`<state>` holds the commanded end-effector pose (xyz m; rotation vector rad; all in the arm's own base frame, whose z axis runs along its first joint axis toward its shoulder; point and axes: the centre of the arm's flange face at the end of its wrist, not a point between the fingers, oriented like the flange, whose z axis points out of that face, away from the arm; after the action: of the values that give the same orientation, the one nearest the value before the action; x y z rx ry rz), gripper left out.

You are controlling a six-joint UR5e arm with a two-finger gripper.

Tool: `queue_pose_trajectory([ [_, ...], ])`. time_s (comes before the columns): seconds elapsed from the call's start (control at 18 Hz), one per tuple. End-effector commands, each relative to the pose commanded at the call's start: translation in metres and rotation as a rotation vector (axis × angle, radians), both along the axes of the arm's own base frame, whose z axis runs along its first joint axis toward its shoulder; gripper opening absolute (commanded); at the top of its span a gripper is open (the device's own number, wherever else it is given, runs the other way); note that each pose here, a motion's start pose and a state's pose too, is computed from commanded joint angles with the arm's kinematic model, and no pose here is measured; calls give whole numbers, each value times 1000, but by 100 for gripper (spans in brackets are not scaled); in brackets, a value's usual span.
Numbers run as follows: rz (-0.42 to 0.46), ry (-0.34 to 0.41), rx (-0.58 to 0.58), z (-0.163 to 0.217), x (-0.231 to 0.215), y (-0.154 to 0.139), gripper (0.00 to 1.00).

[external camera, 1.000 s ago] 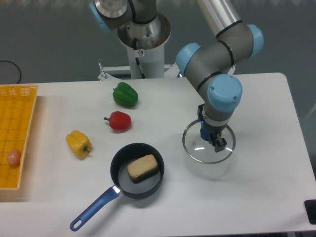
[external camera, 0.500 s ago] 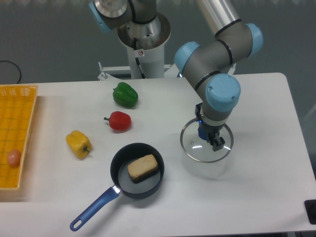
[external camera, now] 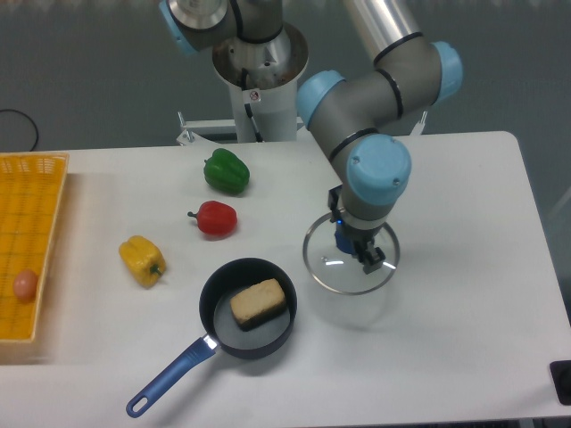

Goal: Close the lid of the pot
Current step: 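Carry the held glass lid over the dark pan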

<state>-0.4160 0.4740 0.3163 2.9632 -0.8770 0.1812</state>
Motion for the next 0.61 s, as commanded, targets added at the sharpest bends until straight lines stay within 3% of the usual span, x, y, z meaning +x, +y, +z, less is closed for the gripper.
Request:
queue_pose_trajectory([
  [0.61,89,-25,46,18,45,42,60],
])
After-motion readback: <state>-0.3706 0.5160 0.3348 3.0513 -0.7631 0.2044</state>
